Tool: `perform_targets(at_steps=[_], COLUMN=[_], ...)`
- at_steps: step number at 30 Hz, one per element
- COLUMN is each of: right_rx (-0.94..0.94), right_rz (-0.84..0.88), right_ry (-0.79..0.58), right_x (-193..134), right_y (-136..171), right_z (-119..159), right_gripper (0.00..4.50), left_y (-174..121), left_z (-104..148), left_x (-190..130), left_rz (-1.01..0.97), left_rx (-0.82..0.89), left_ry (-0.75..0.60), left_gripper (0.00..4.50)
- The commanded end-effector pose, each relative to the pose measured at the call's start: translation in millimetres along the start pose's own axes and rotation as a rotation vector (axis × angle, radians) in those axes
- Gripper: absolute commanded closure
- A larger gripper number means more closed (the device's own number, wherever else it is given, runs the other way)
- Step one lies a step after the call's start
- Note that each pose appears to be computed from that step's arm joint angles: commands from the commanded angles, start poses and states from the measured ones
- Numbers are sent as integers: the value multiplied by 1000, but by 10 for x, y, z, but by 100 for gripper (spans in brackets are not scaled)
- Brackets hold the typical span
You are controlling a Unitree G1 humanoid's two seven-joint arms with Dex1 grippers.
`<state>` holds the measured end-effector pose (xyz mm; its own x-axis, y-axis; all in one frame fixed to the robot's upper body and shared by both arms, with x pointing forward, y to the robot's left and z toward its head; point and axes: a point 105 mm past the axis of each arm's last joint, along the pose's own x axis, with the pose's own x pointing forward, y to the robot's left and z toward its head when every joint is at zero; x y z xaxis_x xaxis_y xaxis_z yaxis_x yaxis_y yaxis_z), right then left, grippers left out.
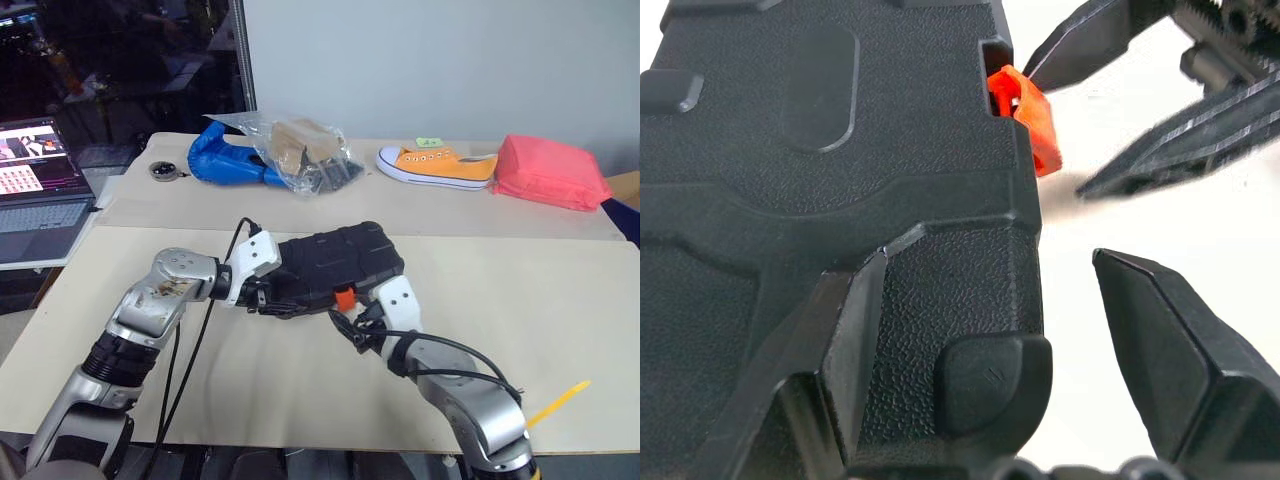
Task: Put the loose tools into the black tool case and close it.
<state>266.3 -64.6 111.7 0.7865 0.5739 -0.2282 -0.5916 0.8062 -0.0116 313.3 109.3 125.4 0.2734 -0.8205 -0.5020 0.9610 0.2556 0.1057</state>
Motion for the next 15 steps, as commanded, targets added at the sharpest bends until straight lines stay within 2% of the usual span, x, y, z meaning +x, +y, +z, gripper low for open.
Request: perform_targets(at_steps=[1,6,8,15], right_rx=[2,8,10,-6], right_rz=[38,38,33,-16], right_ry=[-23,27,33,37], right_x=[-142,-101,-34,286], right_y=[0,-54,-70,-147], right_z=[98,29,28,31], right_gripper=[220,399,449,449], left_y=[-87,-64,-54,-50], left_z=[-408,-426,-426,-436], left_x=[111,106,104,99], left_rz=[-39,-40,-40,-49], left_rx=[-125,-113,-104,-89], left_ry=[117,117,117,116], left_gripper=[98,98,98,98])
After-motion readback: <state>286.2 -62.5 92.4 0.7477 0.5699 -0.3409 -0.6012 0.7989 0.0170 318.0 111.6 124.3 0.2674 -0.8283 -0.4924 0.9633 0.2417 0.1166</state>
